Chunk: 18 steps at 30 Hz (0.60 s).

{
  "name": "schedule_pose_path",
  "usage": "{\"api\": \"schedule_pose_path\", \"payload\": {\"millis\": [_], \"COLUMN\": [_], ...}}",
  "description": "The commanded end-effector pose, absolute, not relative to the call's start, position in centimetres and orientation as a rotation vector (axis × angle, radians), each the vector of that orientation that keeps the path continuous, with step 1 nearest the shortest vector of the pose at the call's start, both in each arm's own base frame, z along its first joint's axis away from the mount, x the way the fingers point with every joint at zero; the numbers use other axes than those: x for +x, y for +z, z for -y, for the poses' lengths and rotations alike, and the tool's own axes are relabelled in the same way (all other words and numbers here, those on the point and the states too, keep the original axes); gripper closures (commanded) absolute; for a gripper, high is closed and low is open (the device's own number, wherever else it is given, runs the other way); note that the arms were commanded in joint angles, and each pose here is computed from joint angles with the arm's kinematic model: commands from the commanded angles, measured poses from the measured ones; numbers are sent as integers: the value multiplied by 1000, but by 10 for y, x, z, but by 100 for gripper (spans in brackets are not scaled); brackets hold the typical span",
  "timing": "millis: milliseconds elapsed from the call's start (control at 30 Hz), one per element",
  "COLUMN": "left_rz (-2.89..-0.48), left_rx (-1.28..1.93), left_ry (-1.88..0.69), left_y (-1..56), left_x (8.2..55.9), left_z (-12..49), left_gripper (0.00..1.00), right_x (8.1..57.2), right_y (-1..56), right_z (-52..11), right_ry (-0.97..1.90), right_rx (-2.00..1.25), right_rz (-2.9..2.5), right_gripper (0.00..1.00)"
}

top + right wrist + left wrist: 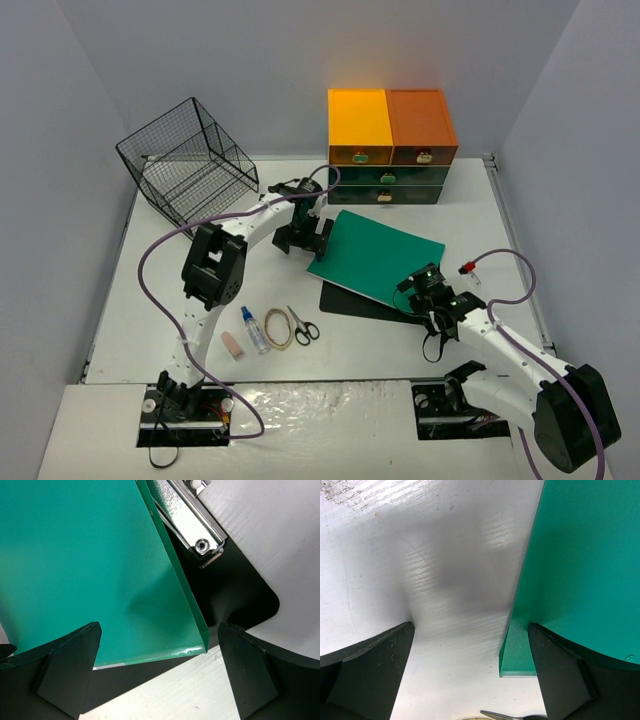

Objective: Organize the desk

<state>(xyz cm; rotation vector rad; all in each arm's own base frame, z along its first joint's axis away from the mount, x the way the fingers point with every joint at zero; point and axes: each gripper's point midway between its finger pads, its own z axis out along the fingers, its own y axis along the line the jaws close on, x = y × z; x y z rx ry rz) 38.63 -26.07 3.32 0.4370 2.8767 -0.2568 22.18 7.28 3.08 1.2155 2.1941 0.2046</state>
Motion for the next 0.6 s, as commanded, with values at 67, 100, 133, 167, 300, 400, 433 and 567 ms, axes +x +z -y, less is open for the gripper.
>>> {"api": "schedule_pose_path", "payload": {"millis": [67, 100, 133, 167, 300, 400, 433, 567], "left_rz": [-2924, -2927, -2930, -2929, -2940, -2943, -2941, -2949], "left_rx": [477, 481, 486, 488, 496, 496, 497, 497], "left_ry": [-160, -157, -153, -152, -116, -104, -103, -77], "left_y": [28, 28, 27, 27, 24, 24, 24, 24], "left_x": [380, 379, 378, 378, 376, 376, 376, 377], "left_z": [253, 254, 254, 254, 251, 250, 250, 248], "left_gripper": [3, 3, 3, 3, 3, 3, 3, 3], "right_x": [231, 233, 235, 235, 233, 228, 228, 228], "right_y": [32, 32, 33, 33, 27, 15, 12, 9], "right_z": [-66, -68, -70, -71, -72, -75, -76, -80], "right_ry": [186, 200, 221, 237, 253, 255, 256, 284], "right_rx": [1184, 1182, 1178, 1173, 1188, 1193, 1192, 1185], "right_rz": [-2131, -2125, -2117, -2113, -2114, -2154, -2161, -2162], "right_gripper": [0, 0, 0, 0, 0, 0, 0, 0]}}
